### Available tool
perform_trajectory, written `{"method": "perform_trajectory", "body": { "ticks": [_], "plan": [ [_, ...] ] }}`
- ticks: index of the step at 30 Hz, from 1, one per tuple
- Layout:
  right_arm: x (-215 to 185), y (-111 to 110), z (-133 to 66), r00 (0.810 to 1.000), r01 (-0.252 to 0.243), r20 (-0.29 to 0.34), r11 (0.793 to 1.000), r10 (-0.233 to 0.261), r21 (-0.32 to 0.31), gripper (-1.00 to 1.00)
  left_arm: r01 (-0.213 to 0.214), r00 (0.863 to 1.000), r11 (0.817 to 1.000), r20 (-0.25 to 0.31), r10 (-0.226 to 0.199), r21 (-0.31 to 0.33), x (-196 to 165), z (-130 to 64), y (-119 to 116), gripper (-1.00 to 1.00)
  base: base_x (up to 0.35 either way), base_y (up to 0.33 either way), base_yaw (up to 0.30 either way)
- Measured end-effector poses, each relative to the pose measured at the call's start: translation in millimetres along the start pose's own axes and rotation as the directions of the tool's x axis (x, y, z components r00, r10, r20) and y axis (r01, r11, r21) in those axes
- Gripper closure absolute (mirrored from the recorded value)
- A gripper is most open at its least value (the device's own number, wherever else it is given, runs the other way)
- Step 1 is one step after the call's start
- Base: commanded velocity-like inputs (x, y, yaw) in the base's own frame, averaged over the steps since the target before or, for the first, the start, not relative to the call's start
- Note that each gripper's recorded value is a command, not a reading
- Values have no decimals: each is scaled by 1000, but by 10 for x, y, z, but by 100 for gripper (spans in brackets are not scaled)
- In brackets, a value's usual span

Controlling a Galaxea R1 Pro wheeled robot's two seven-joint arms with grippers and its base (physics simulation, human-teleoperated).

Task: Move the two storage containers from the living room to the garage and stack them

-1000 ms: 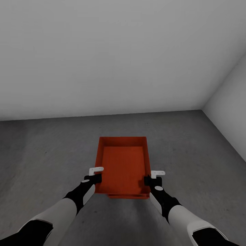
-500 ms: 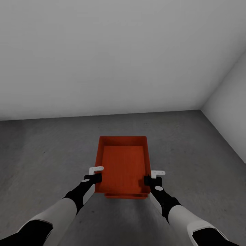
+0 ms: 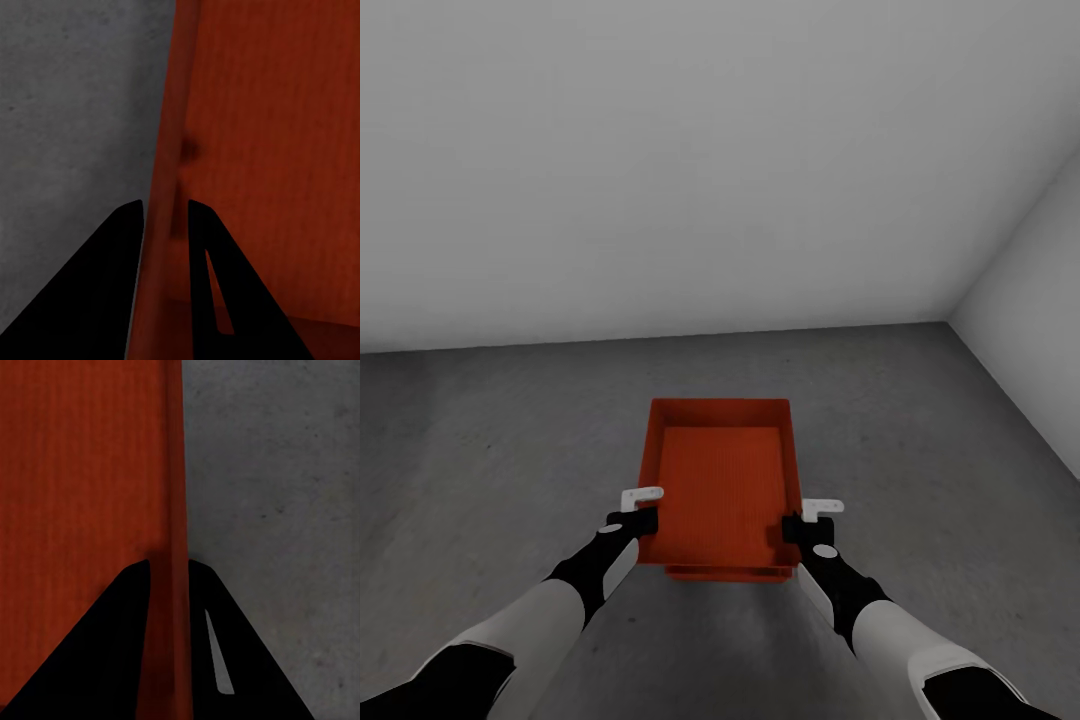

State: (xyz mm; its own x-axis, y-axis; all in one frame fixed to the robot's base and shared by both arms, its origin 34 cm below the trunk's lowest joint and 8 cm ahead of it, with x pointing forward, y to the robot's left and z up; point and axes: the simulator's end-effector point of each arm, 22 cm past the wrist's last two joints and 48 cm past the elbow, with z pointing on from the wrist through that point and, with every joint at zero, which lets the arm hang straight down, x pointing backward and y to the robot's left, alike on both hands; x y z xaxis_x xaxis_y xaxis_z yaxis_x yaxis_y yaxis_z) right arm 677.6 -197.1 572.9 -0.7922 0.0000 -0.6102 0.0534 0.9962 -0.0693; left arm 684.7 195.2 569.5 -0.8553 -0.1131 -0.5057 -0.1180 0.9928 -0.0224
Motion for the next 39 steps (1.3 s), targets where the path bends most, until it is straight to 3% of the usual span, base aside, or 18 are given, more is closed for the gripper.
{"method": "perform_trajectory", "body": {
  "ticks": [39],
  "plan": [
    [0, 0, 0, 1000, 0, 0, 1000, 0, 0, 100, 0, 1000, 1000, 0, 0, 0, -1, 0, 0, 100, 0, -15, 0]
  ]
}}
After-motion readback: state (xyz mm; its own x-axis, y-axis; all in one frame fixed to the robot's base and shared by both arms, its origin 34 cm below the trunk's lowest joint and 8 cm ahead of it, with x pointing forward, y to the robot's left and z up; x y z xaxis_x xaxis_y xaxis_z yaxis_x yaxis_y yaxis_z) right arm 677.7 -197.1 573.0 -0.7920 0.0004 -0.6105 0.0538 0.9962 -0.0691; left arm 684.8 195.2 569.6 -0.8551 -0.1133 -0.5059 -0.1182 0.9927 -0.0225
